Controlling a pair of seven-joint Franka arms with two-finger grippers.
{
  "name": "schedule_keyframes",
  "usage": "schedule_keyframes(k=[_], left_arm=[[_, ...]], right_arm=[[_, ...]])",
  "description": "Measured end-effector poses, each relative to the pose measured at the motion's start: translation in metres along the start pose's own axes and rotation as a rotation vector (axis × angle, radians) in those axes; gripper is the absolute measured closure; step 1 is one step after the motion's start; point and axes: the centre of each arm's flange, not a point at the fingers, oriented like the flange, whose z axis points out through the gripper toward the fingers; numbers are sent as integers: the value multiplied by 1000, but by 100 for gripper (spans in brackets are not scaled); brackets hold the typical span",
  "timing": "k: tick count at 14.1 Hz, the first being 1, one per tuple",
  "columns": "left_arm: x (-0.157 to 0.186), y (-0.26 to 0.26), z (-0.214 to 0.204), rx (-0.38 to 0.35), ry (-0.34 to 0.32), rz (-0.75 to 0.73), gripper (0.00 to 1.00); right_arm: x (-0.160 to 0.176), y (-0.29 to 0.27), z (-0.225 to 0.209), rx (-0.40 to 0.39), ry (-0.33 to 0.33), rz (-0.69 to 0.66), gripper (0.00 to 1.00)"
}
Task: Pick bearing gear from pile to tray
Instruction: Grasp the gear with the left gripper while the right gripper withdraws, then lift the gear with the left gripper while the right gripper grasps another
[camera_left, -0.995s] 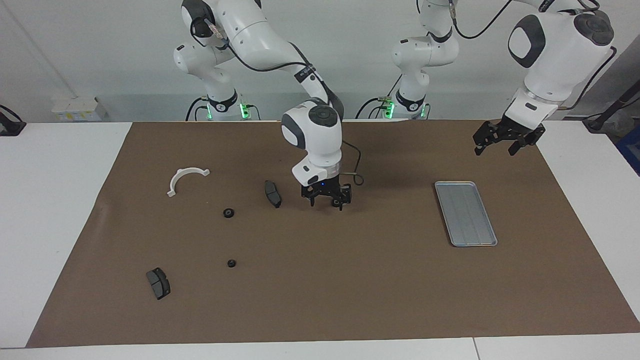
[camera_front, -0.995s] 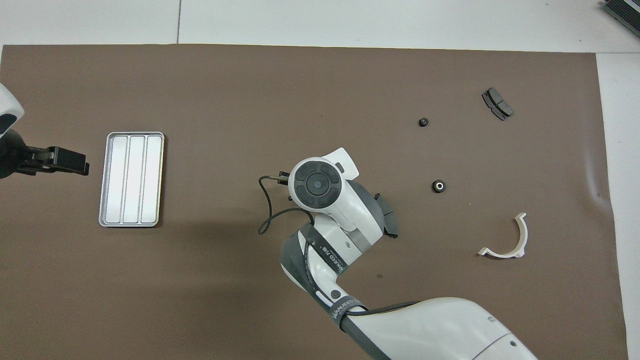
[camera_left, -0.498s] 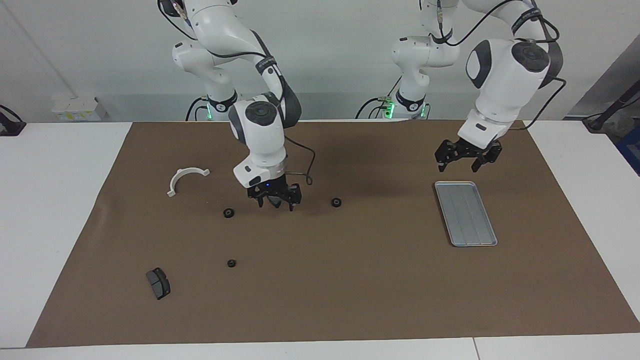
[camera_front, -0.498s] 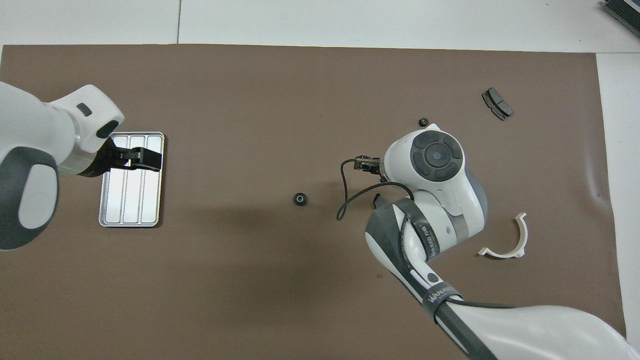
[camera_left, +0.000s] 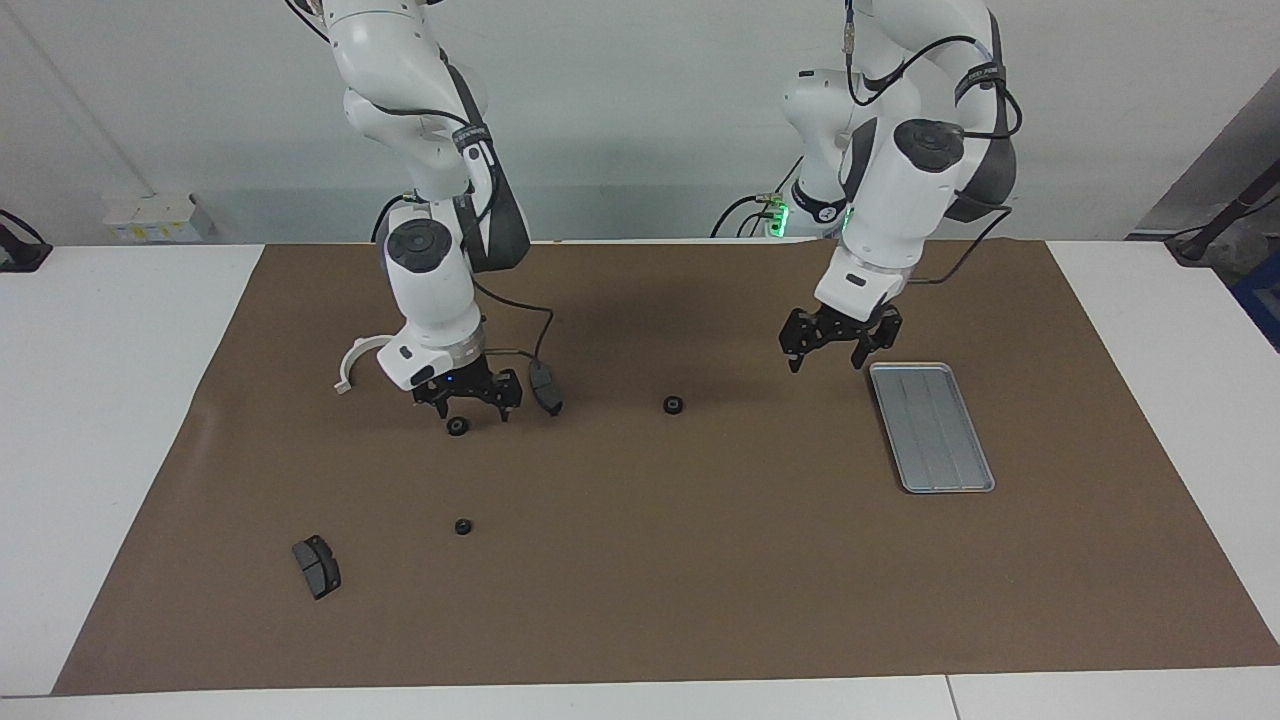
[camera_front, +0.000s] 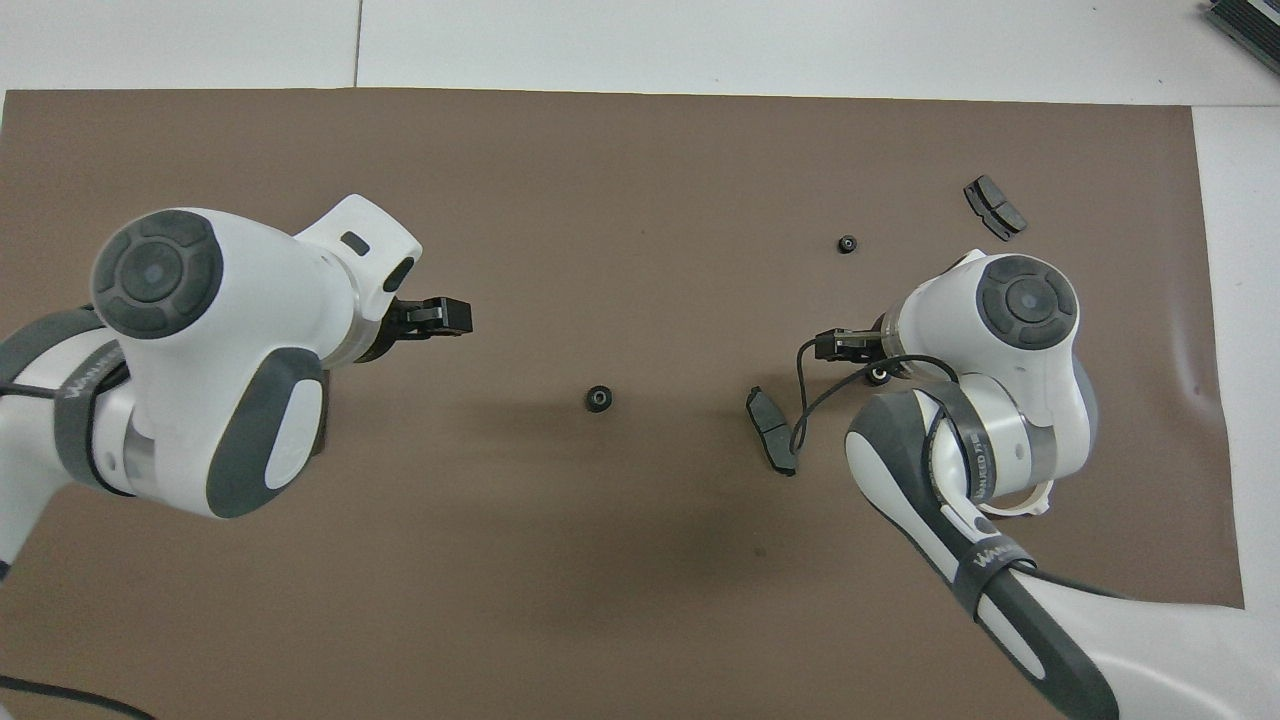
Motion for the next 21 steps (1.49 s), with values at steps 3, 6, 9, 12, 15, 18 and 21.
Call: schedule_keyframes(k=[3, 6, 9, 12, 15, 18, 21], left_arm=[[-11, 46, 46, -13, -6, 49, 0], [-20, 83, 88, -31, 4, 33, 0], [-35, 112, 109, -33, -11, 52, 0], [-53, 135, 120, -29, -32, 88, 0], [-64, 145, 130, -22, -48, 102, 0], [-67, 147, 139, -14, -61, 107, 0], [-69, 145, 155, -3, -78, 106, 0]], right_arm=[[-9, 12, 17, 2, 3, -14, 4], [-16, 12, 27, 6, 11, -16, 17], [-16, 20, 29, 6, 14, -3, 22], [-16, 27, 32, 7, 18, 9, 23], [-14, 31, 38, 10, 30, 17, 24], [-14, 31, 47, 11, 31, 16, 26], [-12, 30, 47, 14, 42, 16, 38]])
